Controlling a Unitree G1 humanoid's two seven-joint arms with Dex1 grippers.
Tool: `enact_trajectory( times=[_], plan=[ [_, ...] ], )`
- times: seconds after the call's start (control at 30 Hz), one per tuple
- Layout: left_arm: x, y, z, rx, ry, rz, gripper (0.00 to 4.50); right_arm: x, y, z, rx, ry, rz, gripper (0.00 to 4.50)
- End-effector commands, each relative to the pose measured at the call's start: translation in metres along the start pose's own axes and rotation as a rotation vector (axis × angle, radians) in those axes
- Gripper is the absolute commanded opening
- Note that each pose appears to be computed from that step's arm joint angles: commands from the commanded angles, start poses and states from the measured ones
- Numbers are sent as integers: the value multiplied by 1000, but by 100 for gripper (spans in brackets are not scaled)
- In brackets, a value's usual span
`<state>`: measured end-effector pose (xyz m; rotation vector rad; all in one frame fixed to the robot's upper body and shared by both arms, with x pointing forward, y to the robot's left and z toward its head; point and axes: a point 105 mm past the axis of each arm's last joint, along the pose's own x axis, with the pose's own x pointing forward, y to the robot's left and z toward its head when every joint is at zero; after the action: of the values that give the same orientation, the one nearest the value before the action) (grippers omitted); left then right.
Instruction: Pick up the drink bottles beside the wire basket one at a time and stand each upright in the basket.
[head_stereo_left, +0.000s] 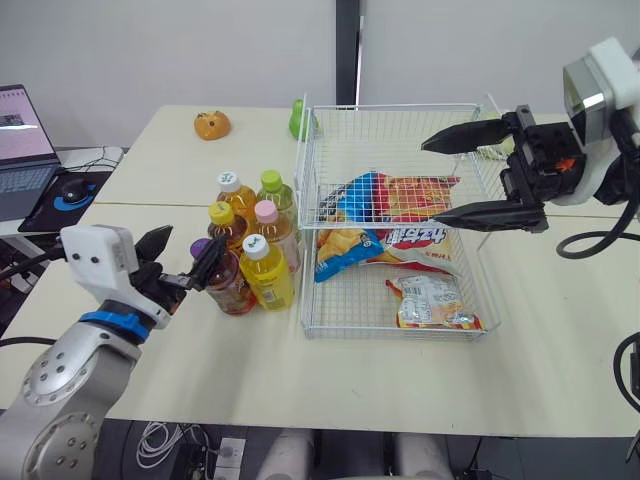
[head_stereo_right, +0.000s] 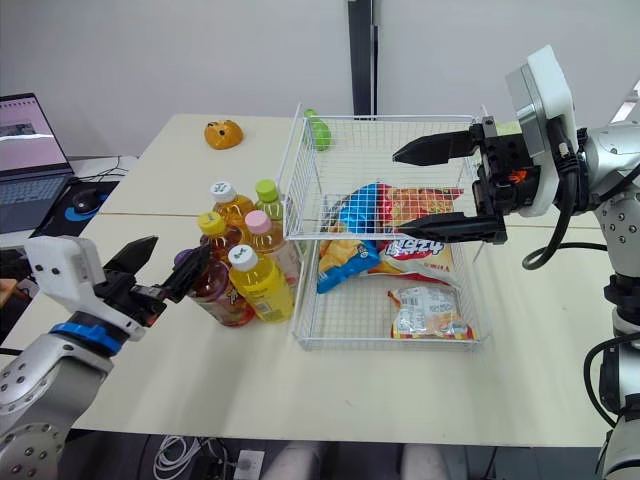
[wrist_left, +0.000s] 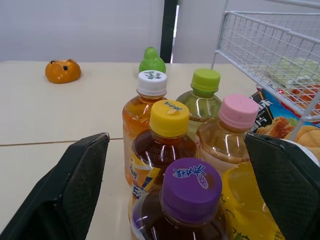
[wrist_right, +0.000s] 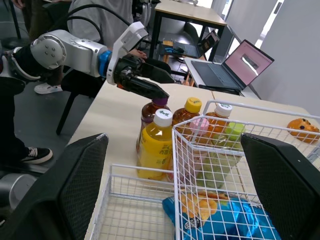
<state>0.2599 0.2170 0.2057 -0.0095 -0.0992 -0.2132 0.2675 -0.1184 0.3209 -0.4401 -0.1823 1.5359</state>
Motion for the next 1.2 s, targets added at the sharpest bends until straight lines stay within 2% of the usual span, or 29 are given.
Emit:
enact_trajectory(
  times=[0.03,0.33,0.43,0.7,0.83,0.97,1.07,1.2],
  plan=[
    [4,-6,3,30,-23,0,448,-7,5,16,-61,-12,-11,450],
    [10,-5,-4,63,-10,27,448,-10,6,16,-56,-11,-20,450],
    [10,-5,-8,67,3,31,391,-11,5,15,-55,-13,-25,450],
    [7,-10,-8,63,0,17,140,-12,2,16,-58,-18,-38,450],
    [-3,-4,0,97,-22,35,136,-12,1,16,-63,-19,-45,450],
    [-14,6,22,154,-47,3,136,-18,-3,17,-67,-20,-80,450],
    [-21,20,49,191,-47,-62,136,-25,-6,18,-60,-17,-119,450],
    [-24,33,98,203,-39,-184,136,-35,-9,16,-59,5,-173,450]
  ],
)
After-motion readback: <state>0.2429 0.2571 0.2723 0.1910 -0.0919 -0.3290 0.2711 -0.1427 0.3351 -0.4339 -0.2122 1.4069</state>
